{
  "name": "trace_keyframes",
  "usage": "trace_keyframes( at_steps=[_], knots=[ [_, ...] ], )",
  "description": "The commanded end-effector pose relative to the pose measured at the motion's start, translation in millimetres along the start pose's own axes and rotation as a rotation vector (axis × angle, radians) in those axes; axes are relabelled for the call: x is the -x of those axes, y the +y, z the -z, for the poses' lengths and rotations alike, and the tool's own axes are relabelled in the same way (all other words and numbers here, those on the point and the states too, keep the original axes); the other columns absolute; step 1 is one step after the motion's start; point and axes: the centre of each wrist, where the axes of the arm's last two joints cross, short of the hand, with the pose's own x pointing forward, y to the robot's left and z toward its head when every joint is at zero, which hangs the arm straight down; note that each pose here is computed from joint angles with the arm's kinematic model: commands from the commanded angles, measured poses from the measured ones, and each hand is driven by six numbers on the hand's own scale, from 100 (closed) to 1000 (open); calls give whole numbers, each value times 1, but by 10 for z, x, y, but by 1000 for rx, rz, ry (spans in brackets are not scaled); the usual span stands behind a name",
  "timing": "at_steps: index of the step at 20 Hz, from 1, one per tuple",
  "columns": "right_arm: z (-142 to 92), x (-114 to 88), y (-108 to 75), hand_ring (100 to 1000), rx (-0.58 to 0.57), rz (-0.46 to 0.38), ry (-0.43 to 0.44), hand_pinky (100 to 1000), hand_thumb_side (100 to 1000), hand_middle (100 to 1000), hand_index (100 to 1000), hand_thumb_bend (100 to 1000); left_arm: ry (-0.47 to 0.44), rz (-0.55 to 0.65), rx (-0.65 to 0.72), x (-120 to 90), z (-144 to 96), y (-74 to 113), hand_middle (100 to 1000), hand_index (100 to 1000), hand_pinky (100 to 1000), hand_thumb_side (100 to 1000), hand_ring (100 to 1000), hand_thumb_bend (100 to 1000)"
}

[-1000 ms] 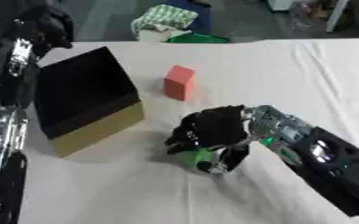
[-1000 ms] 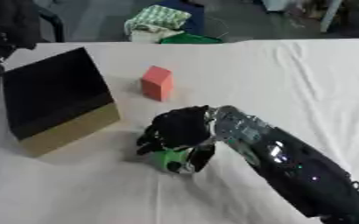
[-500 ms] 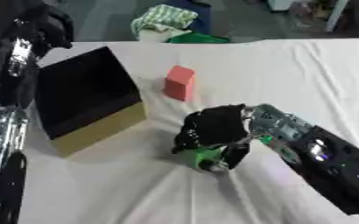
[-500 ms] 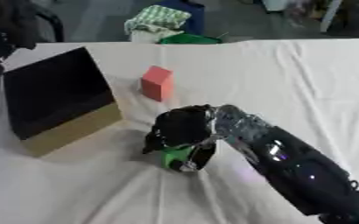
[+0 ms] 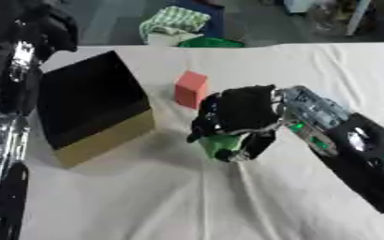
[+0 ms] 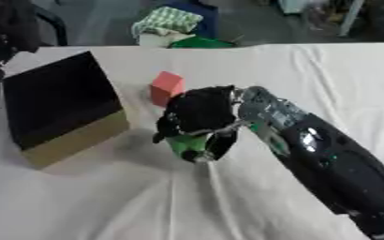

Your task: Pick up objects on the table and place them in the box.

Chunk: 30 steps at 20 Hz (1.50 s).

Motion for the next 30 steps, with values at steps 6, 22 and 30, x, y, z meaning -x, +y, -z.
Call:
trace_keyframes(
  at_steps=[6,22,30],
  knots=[
    [-297,426,-498,676,117,-36,96,758,280,301,881,100,-81,-46,83,-158,207,-192,580,879,706,724,579,100],
    [70,835,-376,666,190,102,309,784,176,346,919,100,-285,-250,262,-550,542,-878,589,878,707,683,586,100],
    [250,849,-191,808,188,109,394,821,176,820,971,100,-322,-285,296,-631,587,-974,588,878,706,683,585,100]
  ],
)
